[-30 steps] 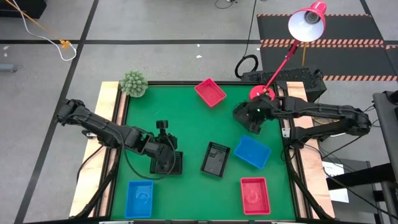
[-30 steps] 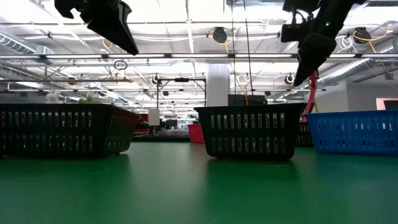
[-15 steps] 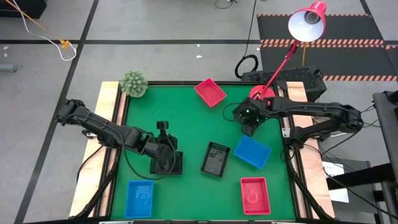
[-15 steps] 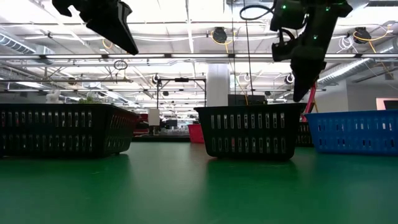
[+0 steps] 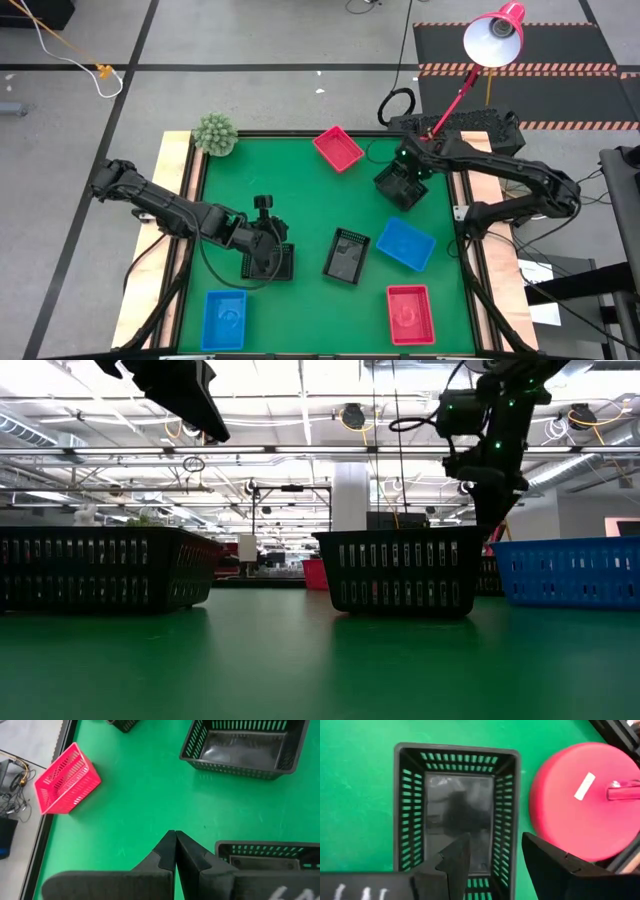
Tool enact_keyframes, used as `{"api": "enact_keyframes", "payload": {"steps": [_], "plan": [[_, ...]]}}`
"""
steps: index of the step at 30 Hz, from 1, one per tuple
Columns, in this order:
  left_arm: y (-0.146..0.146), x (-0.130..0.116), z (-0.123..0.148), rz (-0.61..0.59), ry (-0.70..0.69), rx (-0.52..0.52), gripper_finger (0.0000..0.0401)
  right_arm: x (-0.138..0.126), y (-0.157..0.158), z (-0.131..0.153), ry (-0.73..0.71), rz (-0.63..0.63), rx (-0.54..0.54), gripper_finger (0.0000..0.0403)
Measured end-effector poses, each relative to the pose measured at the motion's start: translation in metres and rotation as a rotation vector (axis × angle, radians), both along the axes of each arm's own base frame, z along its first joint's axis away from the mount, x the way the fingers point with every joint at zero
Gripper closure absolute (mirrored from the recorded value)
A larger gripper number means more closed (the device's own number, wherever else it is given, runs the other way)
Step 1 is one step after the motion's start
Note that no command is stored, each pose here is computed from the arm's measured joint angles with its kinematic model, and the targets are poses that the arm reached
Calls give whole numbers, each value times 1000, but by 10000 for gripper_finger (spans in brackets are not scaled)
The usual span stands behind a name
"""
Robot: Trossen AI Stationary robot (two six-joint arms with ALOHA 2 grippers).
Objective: Stack baskets by color
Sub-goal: Stack the top right black bin on the bottom left black bin
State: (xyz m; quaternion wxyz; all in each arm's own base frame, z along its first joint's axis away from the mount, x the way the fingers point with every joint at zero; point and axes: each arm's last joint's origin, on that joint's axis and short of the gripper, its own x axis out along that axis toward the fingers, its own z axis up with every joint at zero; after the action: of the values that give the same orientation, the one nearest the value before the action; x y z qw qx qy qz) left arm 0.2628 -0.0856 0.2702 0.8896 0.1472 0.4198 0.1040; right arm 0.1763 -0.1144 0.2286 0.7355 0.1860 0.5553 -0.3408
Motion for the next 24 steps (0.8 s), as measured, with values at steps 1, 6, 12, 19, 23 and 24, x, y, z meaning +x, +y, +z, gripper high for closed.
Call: {"api": "enact_keyframes", "payload": {"steps": [1, 6, 12, 19, 23, 24], "plan": [[0, 0, 0, 0, -1, -2, 391, -1, -3, -1, -1, -5, 10, 229], [-1, 1, 0, -20, 2, -36, 391, -4, -17, -11, 26, -2, 80, 229], [-2, 1, 0, -23, 3, -41, 391, -1, -27, -25, 64, -6, 133, 229], [-2, 1, 0, -26, 5, -37, 391, 4, -32, -37, 101, 8, 152, 234], [-2, 1, 0, -27, 3, -37, 391, 6, -35, -42, 120, 16, 148, 261], [-2, 1, 0, -27, 2, -38, 391, 7, -36, -43, 125, 18, 140, 271]]}}
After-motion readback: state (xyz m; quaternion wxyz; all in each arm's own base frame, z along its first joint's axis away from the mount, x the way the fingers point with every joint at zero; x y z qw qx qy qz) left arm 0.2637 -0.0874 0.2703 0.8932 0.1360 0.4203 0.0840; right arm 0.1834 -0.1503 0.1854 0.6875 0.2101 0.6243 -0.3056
